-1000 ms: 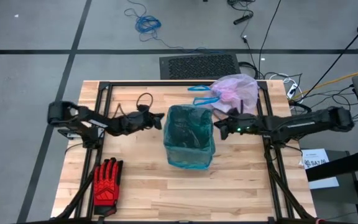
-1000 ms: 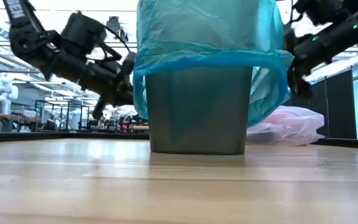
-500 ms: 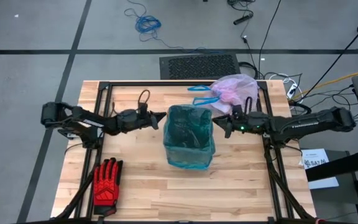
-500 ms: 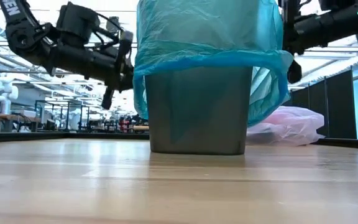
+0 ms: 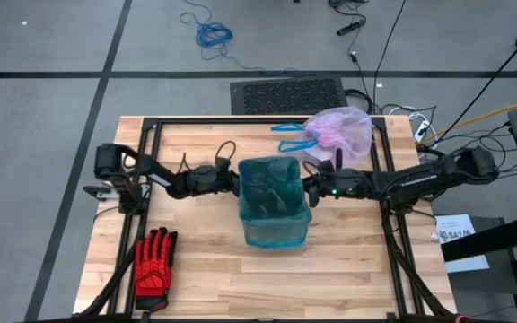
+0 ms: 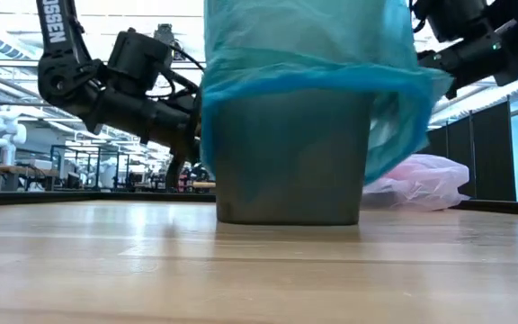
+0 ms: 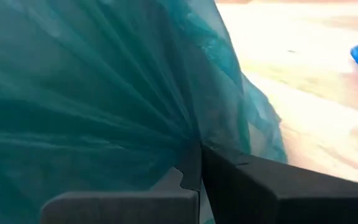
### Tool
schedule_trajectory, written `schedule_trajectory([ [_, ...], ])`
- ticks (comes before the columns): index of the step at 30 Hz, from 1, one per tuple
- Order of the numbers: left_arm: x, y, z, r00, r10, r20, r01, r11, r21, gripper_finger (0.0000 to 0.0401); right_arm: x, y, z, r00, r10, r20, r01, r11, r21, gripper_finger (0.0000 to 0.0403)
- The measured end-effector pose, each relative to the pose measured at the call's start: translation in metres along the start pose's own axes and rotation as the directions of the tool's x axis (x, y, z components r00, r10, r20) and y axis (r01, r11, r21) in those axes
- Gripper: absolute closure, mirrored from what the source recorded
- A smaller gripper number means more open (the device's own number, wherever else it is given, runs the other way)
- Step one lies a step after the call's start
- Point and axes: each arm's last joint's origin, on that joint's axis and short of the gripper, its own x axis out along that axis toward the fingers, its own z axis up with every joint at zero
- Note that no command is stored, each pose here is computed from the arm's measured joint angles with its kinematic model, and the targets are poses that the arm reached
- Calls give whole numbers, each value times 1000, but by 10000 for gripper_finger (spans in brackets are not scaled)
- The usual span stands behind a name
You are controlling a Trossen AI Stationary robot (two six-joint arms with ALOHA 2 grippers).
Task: Place trash/remove bag and relplace
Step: Insert the blue trash bag into the trash bin
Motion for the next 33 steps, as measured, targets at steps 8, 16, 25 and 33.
schedule_trajectory([
  [8,3,7,-14,998,31,-53,-32,999,-12,401,3,-11,-12,990,-98,-99,95,995,-41,403],
  [16,3,7,-14,998,32,-53,-33,999,-11,401,-34,12,26,997,-72,-41,69,995,-77,403],
  [25,3,10,-9,999,42,-28,-43,999,-9,401,-73,92,118,993,113,22,-99,939,-330,403],
  [33,3,10,-9,999,44,-27,-45,999,-7,401,-19,156,156,888,-167,-428,-205,690,-694,403],
])
